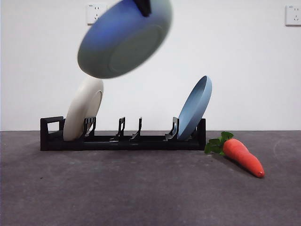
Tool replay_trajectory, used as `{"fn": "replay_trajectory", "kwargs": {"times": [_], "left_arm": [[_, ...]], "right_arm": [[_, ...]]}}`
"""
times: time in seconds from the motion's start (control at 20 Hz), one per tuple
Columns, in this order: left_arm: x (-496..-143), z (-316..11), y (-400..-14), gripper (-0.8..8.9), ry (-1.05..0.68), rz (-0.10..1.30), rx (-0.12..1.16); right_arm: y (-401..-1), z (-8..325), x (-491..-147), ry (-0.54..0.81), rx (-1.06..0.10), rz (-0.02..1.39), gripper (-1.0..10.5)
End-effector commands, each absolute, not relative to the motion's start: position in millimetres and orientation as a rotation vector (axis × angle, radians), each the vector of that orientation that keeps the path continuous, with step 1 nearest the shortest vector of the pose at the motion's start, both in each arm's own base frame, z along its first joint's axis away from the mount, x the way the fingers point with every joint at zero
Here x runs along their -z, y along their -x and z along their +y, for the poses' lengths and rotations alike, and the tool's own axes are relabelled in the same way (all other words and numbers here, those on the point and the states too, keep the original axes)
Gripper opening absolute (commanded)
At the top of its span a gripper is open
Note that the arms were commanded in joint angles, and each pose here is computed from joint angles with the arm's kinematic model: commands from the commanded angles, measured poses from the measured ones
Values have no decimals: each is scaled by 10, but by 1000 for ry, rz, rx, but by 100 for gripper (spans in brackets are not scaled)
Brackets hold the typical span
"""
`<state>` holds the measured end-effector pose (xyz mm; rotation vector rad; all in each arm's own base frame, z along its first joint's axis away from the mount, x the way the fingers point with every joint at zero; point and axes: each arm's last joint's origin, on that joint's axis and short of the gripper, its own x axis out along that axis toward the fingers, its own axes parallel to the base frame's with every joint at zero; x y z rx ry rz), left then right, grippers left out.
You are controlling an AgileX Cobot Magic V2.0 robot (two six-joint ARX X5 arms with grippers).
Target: Take the green plate from the plate rack,put the plate on the table,take the carrot from the table,put the carrot in the plate
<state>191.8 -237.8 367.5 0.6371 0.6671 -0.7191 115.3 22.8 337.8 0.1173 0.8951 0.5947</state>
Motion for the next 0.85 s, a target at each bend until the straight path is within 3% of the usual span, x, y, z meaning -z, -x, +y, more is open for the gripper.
{"fn": "replay_trajectory", "kwargs": {"times": [0.05,0.45,0.85], "left_arm": [[-3411,-2476,-1816,-6,-749,679,689],[-2220,-2642,-1632,-6,-936,685,680],[-1607,-2821,-1706,-7,-1035,746,688]], "right_arm": [[-1154,231,-3390,-115,-595,887,689],[-1155,231,-3389,-119,-593,889,690],[-1162,231,-3386,-122,-592,893,690]]}}
